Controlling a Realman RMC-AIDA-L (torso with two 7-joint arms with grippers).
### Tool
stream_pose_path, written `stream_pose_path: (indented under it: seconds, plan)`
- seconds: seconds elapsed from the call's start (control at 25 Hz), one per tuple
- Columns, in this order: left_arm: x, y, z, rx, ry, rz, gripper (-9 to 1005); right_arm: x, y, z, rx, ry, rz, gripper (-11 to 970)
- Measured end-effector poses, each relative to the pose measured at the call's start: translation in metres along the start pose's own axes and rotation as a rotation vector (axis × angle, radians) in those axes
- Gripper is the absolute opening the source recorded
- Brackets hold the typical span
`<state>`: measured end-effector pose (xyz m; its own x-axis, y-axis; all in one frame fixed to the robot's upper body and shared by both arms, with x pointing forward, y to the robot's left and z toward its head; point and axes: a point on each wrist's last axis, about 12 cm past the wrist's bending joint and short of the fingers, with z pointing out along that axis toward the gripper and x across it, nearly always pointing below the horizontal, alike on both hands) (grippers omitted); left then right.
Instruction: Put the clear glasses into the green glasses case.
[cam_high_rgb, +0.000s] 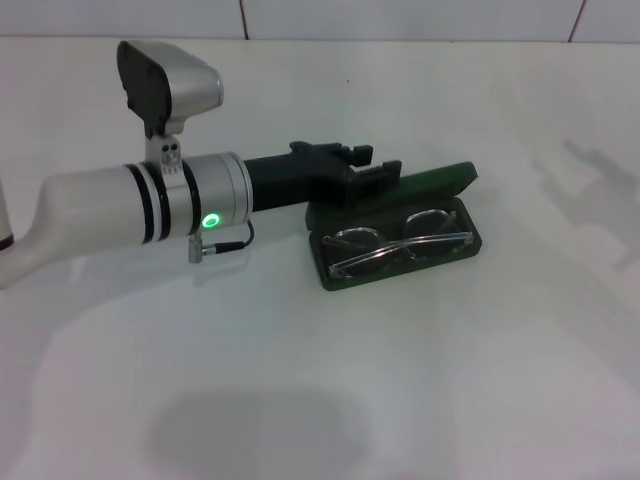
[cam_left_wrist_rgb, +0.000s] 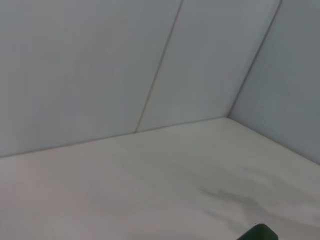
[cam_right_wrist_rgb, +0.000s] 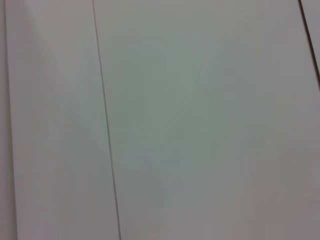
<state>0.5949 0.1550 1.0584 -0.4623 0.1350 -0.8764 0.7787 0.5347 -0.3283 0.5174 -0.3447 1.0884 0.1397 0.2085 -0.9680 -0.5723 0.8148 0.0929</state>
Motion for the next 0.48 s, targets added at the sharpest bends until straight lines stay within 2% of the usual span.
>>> stream_pose_path:
  seconds: [0.32, 0.48]
  plan:
    - [0.025, -0.005, -0.007, 0.024, 0.081, 0.040, 491, 0.001, 0.001, 0.001, -0.002, 0.001, 0.005, 606]
    - [0.034, -0.009, -0.015, 0.048, 0.047, 0.061, 491, 0.003, 0.003, 0.003, -0.009, 0.002, 0.014, 609]
